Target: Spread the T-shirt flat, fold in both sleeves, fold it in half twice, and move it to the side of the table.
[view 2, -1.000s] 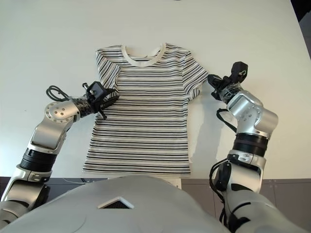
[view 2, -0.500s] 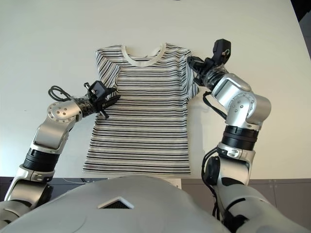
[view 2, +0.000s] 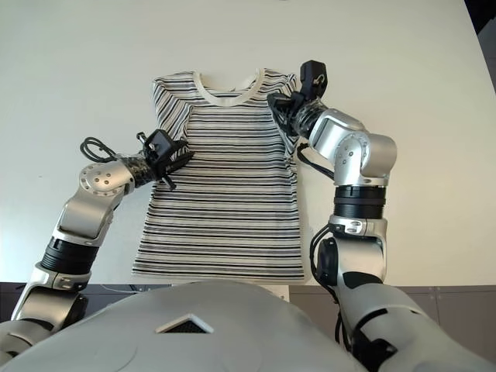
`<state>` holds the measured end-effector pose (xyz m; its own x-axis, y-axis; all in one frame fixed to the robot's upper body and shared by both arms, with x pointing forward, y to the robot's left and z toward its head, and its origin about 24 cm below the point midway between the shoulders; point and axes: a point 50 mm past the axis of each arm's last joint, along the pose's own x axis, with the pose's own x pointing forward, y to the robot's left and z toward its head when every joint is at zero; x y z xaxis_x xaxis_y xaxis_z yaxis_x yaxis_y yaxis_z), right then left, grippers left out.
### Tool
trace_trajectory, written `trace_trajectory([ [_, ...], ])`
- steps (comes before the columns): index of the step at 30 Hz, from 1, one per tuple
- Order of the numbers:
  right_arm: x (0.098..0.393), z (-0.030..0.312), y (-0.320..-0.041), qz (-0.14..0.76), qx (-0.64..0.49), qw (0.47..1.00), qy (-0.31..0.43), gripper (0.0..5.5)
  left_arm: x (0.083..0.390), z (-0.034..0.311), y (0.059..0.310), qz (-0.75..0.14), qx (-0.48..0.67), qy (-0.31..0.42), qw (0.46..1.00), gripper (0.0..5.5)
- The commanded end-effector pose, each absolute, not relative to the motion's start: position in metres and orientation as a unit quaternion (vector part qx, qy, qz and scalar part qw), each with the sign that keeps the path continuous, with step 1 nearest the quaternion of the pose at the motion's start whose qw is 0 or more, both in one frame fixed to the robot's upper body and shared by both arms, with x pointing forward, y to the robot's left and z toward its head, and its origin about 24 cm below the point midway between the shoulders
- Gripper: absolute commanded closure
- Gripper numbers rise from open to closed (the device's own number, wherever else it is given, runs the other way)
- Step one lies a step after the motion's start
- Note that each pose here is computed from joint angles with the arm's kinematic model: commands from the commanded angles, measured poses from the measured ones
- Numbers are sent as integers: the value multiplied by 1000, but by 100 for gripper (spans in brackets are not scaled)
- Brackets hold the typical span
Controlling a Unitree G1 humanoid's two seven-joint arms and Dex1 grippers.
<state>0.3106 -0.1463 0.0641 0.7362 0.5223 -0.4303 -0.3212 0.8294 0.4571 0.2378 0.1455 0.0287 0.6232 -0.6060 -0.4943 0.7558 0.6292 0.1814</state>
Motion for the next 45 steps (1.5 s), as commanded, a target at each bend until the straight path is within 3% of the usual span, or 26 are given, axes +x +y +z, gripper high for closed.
trace_trajectory([
  [1, 313, 74, -139, 260, 181, 911, 264, 514, 237, 29, 145, -385, 197, 198, 880, 421],
  [2, 313, 76, -138, 268, 184, 909, 260, 493, 237, 28, 145, -384, 197, 200, 880, 421],
  [10, 300, 91, -158, 278, 159, 916, 243, 493, 238, 32, 147, -377, 199, 188, 885, 421],
  [15, 257, 82, -190, 297, 66, 921, 245, 493, 230, 50, 167, -391, 243, 157, 874, 421],
  [18, 217, 83, -207, 340, -64, 911, 225, 493, 214, 59, 191, -402, 279, 141, 861, 421],
  [22, 156, 87, -228, 407, -227, 857, 219, 493, 172, 64, 237, -437, 369, 137, 809, 421],
  [25, 128, 80, -225, 462, -293, 812, 205, 493, 148, 59, 247, -489, 410, 123, 760, 421],
  [28, 118, 71, -215, 497, -298, 795, 181, 493, 141, 55, 233, -513, 388, 96, 759, 421],
  [31, 105, 69, -216, 523, -320, 770, 175, 493, 131, 56, 239, -531, 390, 93, 746, 421],
  [34, 96, 68, -235, 527, -369, 744, 183, 493, 118, 60, 261, -562, 443, 89, 693, 421],
  [39, 100, 63, -250, 496, -394, 753, 179, 493, 95, 56, 283, -638, 502, 64, 581, 421],
  [42, 102, 59, -251, 486, -403, 755, 177, 493, 86, 51, 280, -668, 500, 38, 550, 421],
  [45, 105, 57, -253, 481, -409, 755, 174, 491, 81, 45, 276, -683, 494, 28, 537, 376],
])
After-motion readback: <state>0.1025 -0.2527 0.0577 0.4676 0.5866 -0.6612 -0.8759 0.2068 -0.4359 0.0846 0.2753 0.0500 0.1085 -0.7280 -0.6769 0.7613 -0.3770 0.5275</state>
